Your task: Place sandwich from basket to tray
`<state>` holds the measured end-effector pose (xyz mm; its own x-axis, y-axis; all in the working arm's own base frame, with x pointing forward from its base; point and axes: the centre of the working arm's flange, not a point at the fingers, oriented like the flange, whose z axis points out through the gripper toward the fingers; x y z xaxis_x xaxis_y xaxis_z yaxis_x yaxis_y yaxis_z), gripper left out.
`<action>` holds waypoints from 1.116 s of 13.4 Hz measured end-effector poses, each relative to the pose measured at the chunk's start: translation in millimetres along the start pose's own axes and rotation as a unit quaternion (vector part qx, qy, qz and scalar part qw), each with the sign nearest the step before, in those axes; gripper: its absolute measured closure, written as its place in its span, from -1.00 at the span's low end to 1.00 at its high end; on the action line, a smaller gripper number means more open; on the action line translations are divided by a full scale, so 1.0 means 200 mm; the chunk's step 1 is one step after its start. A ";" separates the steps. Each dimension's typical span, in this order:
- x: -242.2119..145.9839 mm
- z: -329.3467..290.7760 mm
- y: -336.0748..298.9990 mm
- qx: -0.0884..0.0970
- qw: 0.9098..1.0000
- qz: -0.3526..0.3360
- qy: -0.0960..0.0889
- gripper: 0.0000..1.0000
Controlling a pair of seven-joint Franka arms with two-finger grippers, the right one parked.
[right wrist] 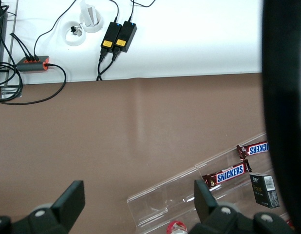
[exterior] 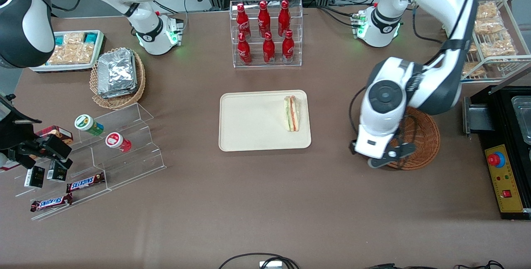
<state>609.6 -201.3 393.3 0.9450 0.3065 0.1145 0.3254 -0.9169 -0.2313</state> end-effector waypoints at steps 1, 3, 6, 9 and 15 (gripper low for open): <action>0.04 -0.01 -0.07 0.008 1.000 0.004 -0.001 -1.00; 0.11 -0.05 -0.21 0.015 1.000 0.014 0.000 -1.00; 0.18 -0.14 -0.43 0.016 0.999 0.027 -0.009 -1.00; 0.22 -0.23 -0.63 0.004 0.999 0.031 -0.017 -1.00; 0.23 -0.55 -1.15 -0.076 0.991 0.106 -0.030 -1.00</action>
<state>574.2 -3.8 557.3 0.9933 0.1137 0.0208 0.1152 -0.9887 -0.0955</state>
